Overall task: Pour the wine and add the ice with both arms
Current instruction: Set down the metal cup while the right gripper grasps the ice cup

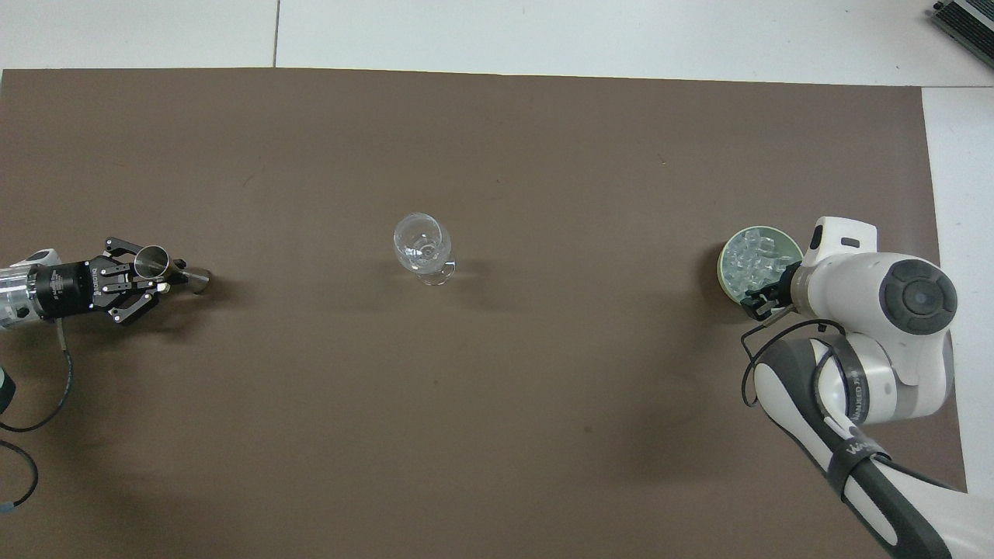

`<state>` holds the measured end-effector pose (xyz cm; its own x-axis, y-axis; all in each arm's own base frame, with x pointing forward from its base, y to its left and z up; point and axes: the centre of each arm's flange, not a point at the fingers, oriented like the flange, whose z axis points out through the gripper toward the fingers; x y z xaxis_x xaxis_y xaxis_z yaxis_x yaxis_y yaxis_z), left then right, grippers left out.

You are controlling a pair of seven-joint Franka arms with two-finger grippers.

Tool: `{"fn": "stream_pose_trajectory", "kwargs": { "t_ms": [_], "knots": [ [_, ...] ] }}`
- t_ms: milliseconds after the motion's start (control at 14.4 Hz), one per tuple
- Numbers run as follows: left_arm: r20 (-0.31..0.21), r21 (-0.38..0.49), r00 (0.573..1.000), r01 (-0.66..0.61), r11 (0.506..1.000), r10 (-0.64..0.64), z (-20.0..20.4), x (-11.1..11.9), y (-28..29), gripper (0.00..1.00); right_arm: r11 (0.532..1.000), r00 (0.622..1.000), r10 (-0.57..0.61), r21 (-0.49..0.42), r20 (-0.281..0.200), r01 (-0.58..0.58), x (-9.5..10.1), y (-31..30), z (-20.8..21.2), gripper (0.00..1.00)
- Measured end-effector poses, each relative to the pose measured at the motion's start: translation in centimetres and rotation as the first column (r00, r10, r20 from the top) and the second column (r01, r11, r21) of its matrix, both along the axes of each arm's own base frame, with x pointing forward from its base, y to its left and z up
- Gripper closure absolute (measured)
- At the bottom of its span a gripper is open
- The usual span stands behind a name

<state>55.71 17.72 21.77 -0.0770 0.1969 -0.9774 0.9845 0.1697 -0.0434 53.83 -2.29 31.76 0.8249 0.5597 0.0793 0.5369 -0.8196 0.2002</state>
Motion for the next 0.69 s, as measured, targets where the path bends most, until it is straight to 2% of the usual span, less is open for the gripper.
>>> {"fn": "stream_pose_trajectory", "kwargs": {
  "t_ms": [486, 625, 694],
  "knots": [
    [-0.003, 0.0, 1.0, 0.005, 1.0, -0.005, -0.4, 0.0, 0.0, 0.8, 1.0, 1.0, 0.003, -0.003, 0.028, -0.003, 0.2, 0.1, 1.6, 0.74],
    [-0.002, 0.001, 1.0, 0.006, 1.0, -0.006, -0.3, 0.0, 0.0, 0.75, 1.0, 1.0, 0.0, -0.009, 0.032, 0.0, 0.3, 0.1, 2.9, 0.74],
    [-0.002, 0.001, 1.0, 0.006, 1.0, -0.006, -0.3, 0.0, 0.0, 0.68, 1.0, 0.999, -0.001, -0.013, 0.035, 0.001, 0.5, 0.2, 3.8, 0.74]
  ]
}}
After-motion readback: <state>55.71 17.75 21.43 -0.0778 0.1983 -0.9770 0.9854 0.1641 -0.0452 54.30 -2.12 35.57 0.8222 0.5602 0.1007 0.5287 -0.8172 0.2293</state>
